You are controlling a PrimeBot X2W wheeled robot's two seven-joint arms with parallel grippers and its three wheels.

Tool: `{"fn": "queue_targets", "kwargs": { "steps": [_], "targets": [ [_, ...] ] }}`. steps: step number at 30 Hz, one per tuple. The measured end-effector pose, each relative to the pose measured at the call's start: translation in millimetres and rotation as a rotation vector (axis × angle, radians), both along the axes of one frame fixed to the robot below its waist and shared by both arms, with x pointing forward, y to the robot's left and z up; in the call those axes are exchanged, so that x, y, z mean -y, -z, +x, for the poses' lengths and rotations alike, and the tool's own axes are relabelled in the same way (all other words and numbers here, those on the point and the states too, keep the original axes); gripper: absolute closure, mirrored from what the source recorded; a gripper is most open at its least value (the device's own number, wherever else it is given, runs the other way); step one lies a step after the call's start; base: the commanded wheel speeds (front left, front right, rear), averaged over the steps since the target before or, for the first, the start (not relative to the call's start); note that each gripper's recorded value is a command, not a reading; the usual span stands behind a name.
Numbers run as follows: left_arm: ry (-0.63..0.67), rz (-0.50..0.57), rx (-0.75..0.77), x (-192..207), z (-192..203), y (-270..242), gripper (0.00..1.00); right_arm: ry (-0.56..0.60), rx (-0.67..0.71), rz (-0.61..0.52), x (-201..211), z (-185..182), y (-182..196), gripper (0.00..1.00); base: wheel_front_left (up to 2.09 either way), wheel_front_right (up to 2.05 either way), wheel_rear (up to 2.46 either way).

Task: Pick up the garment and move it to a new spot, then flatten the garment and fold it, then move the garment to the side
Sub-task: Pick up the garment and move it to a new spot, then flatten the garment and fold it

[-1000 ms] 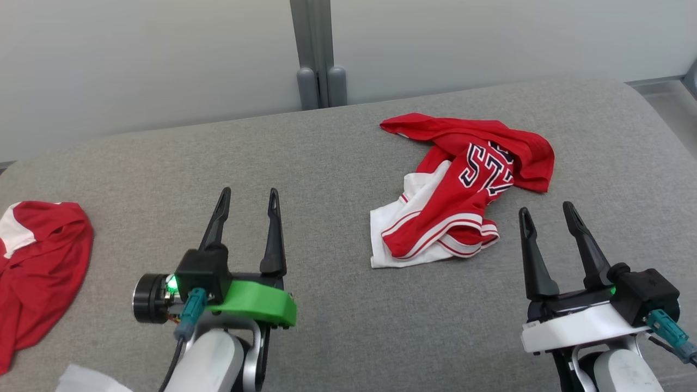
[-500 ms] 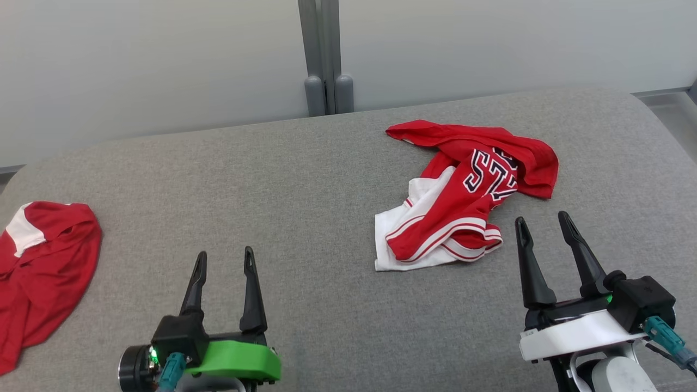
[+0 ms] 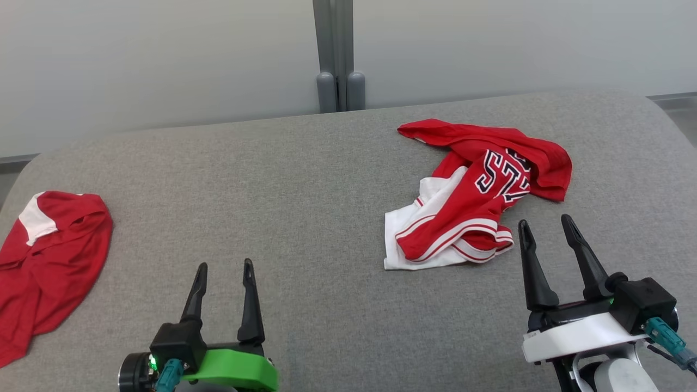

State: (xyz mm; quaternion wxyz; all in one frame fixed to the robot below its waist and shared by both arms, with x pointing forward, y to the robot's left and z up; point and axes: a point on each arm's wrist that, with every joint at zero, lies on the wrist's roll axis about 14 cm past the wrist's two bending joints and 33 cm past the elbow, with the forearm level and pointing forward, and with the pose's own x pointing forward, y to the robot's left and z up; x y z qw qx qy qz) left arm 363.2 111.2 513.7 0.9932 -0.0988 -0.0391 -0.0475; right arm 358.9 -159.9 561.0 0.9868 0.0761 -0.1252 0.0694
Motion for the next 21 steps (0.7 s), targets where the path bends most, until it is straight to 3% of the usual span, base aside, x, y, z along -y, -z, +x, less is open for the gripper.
{"fn": "queue_targets", "kwargs": {
  "steps": [10,21],
  "targets": [
    [-0.002,0.001,-0.031,-2,11,10,0.00,-0.120,-0.121,-0.107,-24,23,42,0.00,0.00,0.00,0.00],
    [-0.090,0.036,-0.082,-20,16,24,0.00,-0.313,-0.335,-0.177,-67,54,114,0.00,0.00,0.00,0.00]
  ]
}}
